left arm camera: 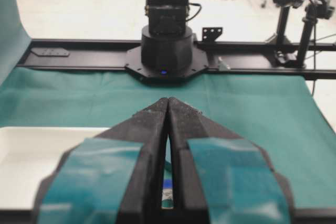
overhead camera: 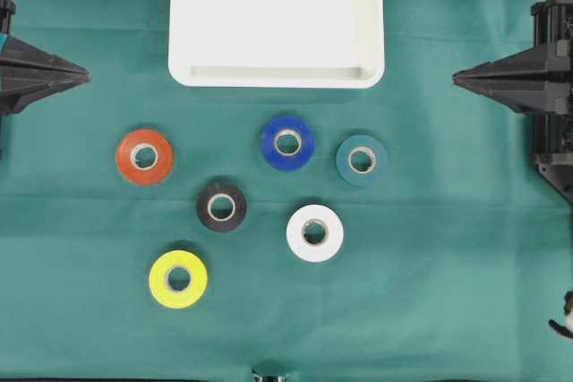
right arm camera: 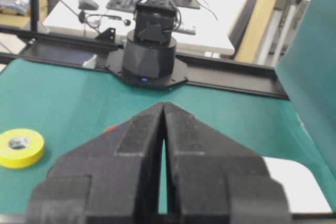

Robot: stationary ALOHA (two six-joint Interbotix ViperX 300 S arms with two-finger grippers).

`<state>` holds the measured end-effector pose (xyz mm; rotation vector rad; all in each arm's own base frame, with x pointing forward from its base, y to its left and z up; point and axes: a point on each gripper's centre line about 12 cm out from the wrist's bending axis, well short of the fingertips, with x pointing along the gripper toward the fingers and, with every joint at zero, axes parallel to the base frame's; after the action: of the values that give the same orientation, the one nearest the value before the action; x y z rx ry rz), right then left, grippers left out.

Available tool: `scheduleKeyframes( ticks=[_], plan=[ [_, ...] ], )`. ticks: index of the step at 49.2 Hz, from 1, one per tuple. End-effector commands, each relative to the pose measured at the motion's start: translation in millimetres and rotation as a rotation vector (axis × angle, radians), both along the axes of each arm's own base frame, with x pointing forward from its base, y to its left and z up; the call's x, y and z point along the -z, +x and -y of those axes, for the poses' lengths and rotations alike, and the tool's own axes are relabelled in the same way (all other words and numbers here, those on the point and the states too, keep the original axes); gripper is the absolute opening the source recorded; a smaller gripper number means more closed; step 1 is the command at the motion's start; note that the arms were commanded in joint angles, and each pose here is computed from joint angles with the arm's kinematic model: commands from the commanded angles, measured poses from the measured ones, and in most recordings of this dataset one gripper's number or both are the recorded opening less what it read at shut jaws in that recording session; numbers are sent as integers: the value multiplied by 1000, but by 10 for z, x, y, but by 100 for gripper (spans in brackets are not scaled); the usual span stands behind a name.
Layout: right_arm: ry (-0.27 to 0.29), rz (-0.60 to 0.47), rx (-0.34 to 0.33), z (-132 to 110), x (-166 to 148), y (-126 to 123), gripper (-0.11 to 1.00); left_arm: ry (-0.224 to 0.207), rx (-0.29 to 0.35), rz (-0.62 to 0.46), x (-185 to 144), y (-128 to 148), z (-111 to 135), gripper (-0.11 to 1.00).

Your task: Pick up the tape from a random location and place it into the white case.

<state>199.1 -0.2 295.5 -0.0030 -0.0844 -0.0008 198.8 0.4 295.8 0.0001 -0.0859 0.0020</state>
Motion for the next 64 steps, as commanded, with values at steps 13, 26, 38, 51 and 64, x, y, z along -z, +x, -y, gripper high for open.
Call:
scheduleKeyframes(
  ticks=[13,26,38,51,64],
  plan=[
    [-3,-48,7,13,-106,44,0,4,-6,-60,-17,38,-10,1],
    [-3,-57,8,16,-94,47,0,7,-6,-64,-13,44,-10,2],
    [5,-130,22,45,-17,56,0,7,-6,-66,-14,47,-10,43],
    [8,-132,28,58,-44,66,56,15,-5,-66,-19,48,-7,100],
    [13,-153,53,109,-20,81,92,17,-6,-66,-24,49,-10,100]
  ],
)
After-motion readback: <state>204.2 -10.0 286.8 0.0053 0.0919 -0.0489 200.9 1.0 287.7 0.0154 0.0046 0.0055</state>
